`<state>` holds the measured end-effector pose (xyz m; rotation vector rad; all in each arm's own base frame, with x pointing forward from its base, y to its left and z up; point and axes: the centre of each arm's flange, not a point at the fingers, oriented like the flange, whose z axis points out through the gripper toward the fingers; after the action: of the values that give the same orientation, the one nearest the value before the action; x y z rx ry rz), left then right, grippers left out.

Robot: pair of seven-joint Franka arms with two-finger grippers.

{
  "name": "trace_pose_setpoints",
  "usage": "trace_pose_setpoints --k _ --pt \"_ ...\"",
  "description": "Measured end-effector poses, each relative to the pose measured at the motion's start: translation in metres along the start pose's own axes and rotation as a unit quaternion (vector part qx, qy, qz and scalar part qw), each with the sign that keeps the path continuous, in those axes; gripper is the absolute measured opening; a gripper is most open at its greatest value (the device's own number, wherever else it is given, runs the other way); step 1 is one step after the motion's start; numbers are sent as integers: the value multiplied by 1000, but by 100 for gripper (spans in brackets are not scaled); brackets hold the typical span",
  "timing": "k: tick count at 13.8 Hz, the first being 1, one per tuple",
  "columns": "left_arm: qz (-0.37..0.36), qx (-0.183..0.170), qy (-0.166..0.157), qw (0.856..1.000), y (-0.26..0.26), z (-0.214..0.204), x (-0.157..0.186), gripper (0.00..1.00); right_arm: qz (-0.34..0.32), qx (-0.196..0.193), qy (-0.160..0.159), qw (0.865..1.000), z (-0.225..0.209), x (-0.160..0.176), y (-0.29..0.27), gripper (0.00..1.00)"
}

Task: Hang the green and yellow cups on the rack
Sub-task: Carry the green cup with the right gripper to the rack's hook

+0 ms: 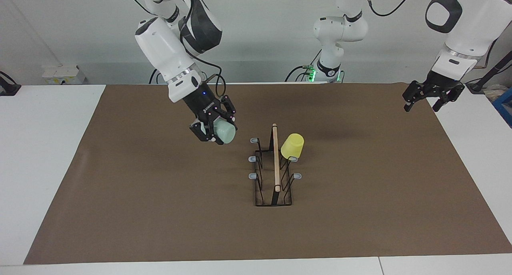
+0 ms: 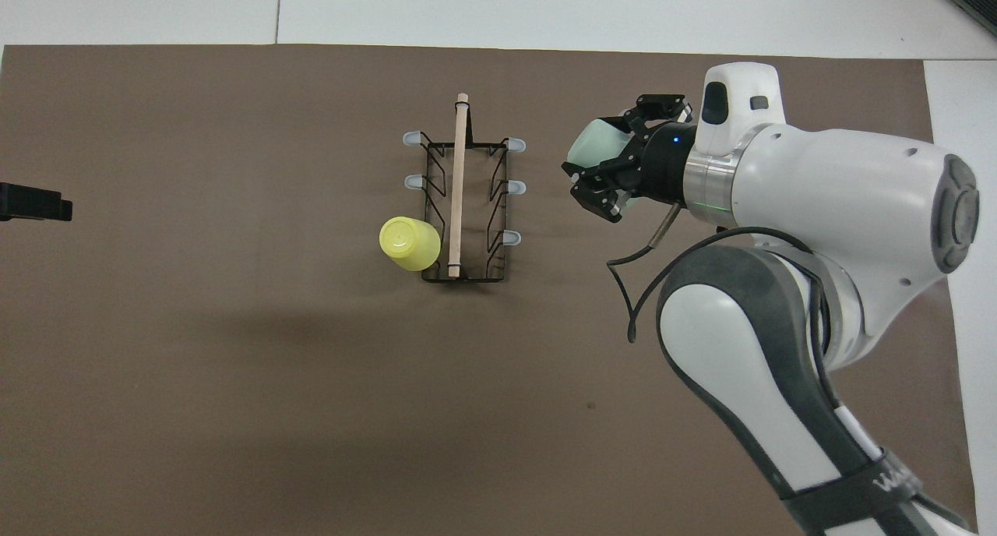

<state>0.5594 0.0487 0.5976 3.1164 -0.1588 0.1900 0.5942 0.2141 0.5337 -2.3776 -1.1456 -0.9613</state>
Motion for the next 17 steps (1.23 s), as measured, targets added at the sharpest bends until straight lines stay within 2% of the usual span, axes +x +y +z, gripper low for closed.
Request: trace_pose_setpoints --k 3,8,10,12,15,17 --pt "19 -1 -6 1000 3 -13 -1 100 36 16 100 994 6 -1 -12 66" --pt "45 -4 -14 999 12 -15 -1 100 73 21 244 967 4 -25 -36 66" --pt "54 -7 -23 998 22 -13 -2 100 84 10 282 956 0 -38 -44 66" --pt "57 -8 -28 998 26 -12 -2 100 84 4 299 951 -3 -47 -52 66" --pt "64 -8 -32 997 34 -12 -2 100 91 17 352 931 12 -58 -68 66" --pt "69 -9 -34 997 39 -11 -2 100 95 18 373 923 26 -70 -76 66"
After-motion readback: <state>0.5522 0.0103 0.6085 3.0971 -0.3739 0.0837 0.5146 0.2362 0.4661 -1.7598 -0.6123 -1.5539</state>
